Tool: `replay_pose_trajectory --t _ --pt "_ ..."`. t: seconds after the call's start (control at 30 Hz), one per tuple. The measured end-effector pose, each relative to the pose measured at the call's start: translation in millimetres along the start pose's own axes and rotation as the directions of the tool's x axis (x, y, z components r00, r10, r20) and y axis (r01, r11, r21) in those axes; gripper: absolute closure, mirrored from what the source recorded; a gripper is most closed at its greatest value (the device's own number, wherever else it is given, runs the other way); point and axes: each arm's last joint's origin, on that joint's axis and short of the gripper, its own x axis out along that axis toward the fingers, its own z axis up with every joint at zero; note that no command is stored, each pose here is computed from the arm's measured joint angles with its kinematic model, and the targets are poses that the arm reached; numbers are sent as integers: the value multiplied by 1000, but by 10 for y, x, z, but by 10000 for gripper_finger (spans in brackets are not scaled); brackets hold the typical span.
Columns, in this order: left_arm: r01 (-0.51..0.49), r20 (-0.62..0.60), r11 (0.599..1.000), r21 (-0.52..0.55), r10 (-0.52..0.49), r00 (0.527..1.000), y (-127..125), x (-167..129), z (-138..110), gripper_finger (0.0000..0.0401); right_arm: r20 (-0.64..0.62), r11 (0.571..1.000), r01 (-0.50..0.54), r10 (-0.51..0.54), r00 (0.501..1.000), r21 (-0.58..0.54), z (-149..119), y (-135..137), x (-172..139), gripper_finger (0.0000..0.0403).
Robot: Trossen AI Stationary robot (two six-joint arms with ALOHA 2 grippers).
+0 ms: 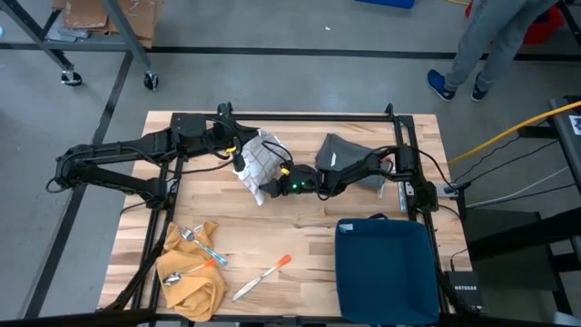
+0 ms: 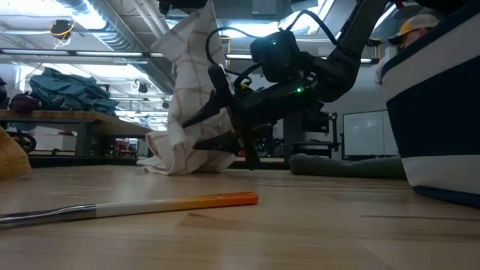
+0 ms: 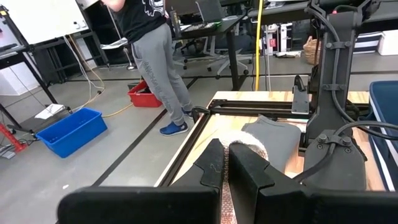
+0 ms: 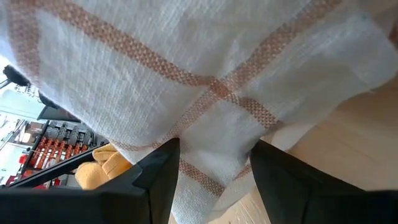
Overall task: Fold towel
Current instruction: Fold the white towel
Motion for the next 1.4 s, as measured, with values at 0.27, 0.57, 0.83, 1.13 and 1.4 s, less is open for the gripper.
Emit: replay_pose_trajectory --t 0.27,0.57,0.83,1.13,1.4 --pt "0 0 1000 0 0 1000 0 0 0 396 1 1000 -3 3 1000 -27 1 3 0 304" --pt "-74 -7 994 86 74 997 27 -20 5 396 70 975 -115 130 989 -189 67 124 -10 381" --pt "-331 23 935 125 331 943 180 -289 105 396 231 903 -330 395 889 -275 221 383 -106 392" --pt "-452 100 890 69 444 890 344 -768 220 396 450 791 -507 611 651 -341 556 625 -368 398" --pt "-441 63 897 35 438 897 391 -997 152 396 493 706 -547 707 506 -450 1156 896 -609 399"
